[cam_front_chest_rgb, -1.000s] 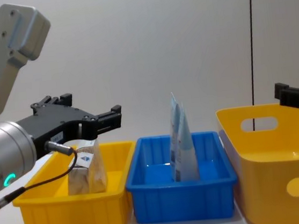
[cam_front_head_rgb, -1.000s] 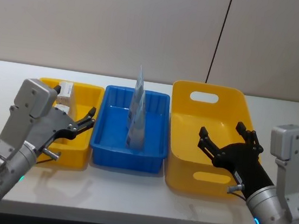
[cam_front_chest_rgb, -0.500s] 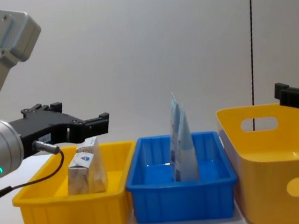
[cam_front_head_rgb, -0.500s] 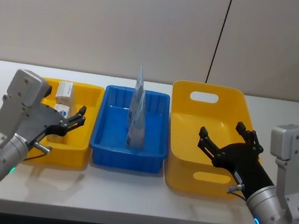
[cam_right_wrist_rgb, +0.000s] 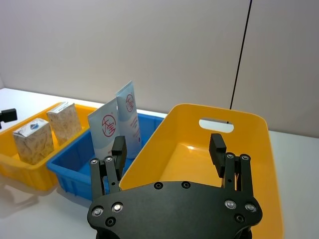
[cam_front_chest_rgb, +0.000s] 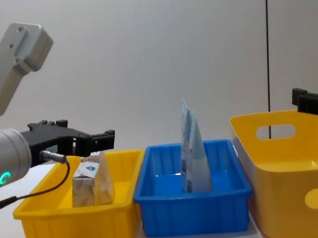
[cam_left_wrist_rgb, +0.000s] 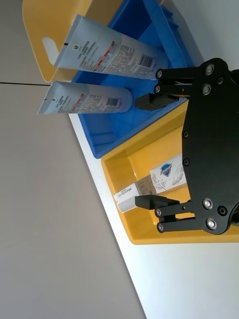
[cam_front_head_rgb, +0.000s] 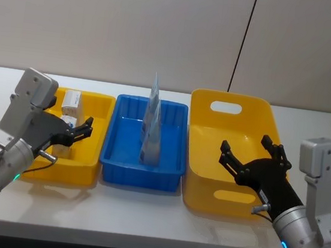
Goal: Bimanual collaborative sorting of washing and personal care products
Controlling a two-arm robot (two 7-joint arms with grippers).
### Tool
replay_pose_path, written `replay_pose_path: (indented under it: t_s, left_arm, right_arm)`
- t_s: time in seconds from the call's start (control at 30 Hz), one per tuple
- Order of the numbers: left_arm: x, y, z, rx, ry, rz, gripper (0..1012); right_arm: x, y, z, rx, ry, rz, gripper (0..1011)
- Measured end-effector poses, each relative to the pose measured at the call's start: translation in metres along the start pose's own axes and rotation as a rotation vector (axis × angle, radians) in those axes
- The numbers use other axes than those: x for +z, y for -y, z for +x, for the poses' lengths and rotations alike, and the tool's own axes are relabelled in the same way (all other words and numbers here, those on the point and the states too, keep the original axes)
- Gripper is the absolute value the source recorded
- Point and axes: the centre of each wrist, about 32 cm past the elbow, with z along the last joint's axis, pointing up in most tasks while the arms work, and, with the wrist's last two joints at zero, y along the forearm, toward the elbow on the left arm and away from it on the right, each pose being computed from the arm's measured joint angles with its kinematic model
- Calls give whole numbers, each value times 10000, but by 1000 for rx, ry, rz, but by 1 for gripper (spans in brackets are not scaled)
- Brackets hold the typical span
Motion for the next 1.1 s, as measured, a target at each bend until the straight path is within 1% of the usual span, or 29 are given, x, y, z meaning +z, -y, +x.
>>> replay_pose_path:
  t_s: [0.1,0.27,0.33,0.37,0.57,0.8,1.1]
  left_arm:
    - [-6,51,-1,2,1,18,1001]
    - [-16,89,-5,7,3,35,1001]
    - [-31,115,-14,15,5,50,1001]
    - [-31,115,-14,15,5,50,1002]
    - [-58,149,-39,36,10,79,1001]
    - [-89,177,-86,63,22,122,1002]
    - [-110,216,-148,90,40,176,1001]
  right_arm:
    - [0,0,0,0,0,0,1002]
    - [0,0,0,0,0,0,1002]
    - [0,0,0,0,0,0,1002]
    - [0,0,0,0,0,0,1002]
    - [0,0,0,0,0,0,1002]
    - [0,0,0,0,0,0,1002]
    - [0,0,0,0,0,0,1002]
